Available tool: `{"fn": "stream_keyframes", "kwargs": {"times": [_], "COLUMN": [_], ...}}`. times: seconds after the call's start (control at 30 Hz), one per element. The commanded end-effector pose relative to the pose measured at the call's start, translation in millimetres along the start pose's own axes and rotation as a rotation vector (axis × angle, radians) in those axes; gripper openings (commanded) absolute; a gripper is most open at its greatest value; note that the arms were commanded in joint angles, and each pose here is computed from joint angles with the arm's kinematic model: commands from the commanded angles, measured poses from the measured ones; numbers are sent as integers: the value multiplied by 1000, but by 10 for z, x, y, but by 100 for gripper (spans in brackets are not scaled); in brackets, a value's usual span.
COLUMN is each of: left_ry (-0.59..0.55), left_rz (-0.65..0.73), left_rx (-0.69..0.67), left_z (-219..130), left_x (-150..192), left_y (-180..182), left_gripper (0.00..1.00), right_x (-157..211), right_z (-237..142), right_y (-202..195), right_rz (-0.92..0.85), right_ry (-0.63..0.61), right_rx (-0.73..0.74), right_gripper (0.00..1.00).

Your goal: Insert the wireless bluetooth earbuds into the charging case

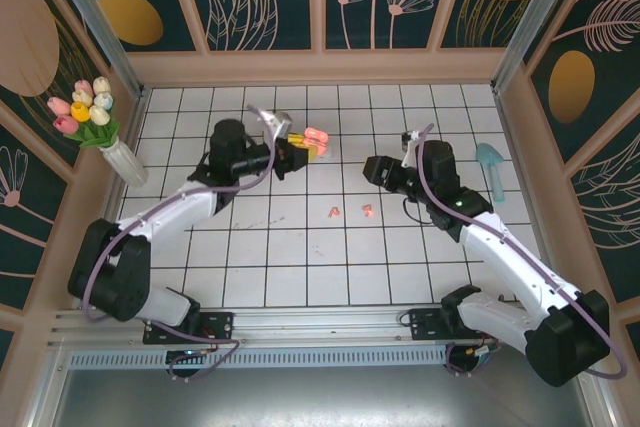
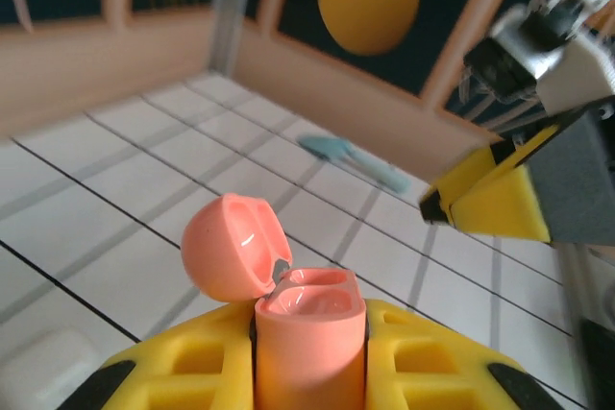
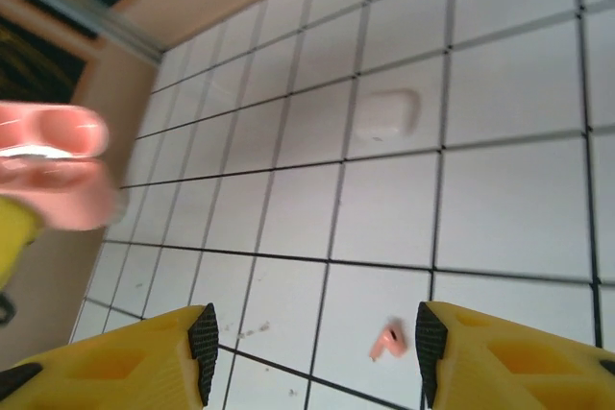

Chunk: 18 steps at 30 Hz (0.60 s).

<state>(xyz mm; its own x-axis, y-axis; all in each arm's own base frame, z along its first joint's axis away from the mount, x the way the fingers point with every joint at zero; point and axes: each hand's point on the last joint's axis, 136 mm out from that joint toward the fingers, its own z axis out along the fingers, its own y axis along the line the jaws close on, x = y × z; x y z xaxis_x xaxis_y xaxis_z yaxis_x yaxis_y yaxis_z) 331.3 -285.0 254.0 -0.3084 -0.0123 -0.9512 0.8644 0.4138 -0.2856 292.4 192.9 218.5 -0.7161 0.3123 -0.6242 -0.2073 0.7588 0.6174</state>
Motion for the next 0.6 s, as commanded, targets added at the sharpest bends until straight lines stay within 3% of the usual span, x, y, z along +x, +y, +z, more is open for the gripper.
{"fn": "stream_keyframes", "kwargs": {"times": [0.0,0.1,0.23,0.57], "left_ry": [-342,-455,-480,-668], "left_rz": [201,267,254,420], "left_rx": [-130,-210,-274,-278], "left_z": [-350,-588,-687,-1002], "left_x": [-489,-482,-411,-384], "left_y": [-27,-37,9,-254], "left_gripper": [0,0,0,0], "right_x": [121,259,417,754], "right_z": [-17,22,91,443], "right_y": [-196,-247,-326,-358], "right_rz": [146,191,237,295], "right_ry": [-22,-6,16,102], "right_rx": [114,167,253,433], "right_gripper": [59,59,59,58]}}
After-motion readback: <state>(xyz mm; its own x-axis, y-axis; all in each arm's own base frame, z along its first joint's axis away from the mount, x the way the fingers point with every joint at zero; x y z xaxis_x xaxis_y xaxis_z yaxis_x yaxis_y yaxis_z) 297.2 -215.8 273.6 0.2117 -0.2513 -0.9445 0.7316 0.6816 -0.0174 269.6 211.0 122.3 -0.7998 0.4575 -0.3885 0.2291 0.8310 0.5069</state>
